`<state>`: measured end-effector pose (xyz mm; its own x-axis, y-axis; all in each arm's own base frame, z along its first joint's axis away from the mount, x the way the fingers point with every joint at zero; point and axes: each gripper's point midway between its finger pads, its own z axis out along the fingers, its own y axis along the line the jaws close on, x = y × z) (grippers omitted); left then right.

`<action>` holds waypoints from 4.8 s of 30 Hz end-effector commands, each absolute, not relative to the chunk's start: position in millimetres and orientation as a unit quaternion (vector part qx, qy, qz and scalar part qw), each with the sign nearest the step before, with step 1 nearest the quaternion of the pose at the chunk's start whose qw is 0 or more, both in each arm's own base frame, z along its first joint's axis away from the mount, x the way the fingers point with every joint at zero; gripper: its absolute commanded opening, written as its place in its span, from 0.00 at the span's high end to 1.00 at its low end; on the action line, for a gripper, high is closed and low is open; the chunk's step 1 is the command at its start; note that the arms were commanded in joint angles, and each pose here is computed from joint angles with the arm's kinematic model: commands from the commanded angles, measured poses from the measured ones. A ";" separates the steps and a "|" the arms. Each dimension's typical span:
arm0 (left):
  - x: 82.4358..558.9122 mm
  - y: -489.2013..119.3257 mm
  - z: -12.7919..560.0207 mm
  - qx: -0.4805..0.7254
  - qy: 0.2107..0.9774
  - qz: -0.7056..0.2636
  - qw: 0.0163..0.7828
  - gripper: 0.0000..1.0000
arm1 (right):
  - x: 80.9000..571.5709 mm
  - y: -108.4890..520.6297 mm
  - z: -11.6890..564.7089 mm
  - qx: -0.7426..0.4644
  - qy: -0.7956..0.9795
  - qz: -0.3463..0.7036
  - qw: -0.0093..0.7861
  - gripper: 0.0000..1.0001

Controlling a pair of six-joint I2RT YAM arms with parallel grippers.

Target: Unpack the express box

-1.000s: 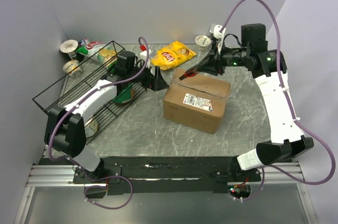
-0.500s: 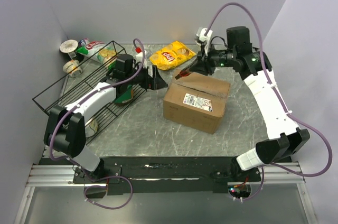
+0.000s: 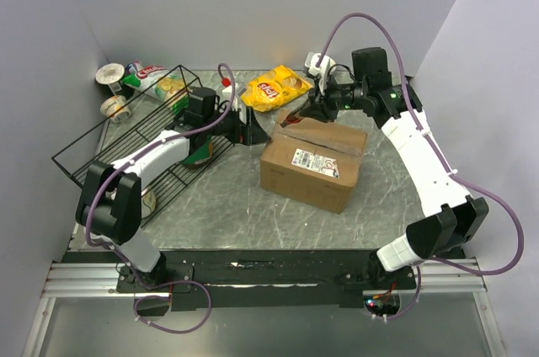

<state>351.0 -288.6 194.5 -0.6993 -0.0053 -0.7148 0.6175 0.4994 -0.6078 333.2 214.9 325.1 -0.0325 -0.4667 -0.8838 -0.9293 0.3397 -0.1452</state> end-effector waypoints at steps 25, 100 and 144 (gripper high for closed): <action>354.3 -290.5 166.0 0.192 0.813 -0.442 0.327 0.04 | 341.6 230.2 337.8 -0.534 0.650 0.274 0.466 1.00; 358.1 -287.4 153.1 0.182 0.824 -0.428 0.324 0.04 | 341.9 177.3 312.2 -0.544 0.709 0.188 0.407 1.00; 323.3 -362.7 352.6 0.510 0.509 -0.500 0.480 0.31 | 299.4 201.7 385.8 -0.567 0.637 0.275 0.443 1.00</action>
<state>336.6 -358.3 305.6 -0.1291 0.1084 -0.9857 0.9906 0.0590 -0.1233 308.6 194.6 375.4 -0.0046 -0.4985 -0.8669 -0.9637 0.2335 -0.1291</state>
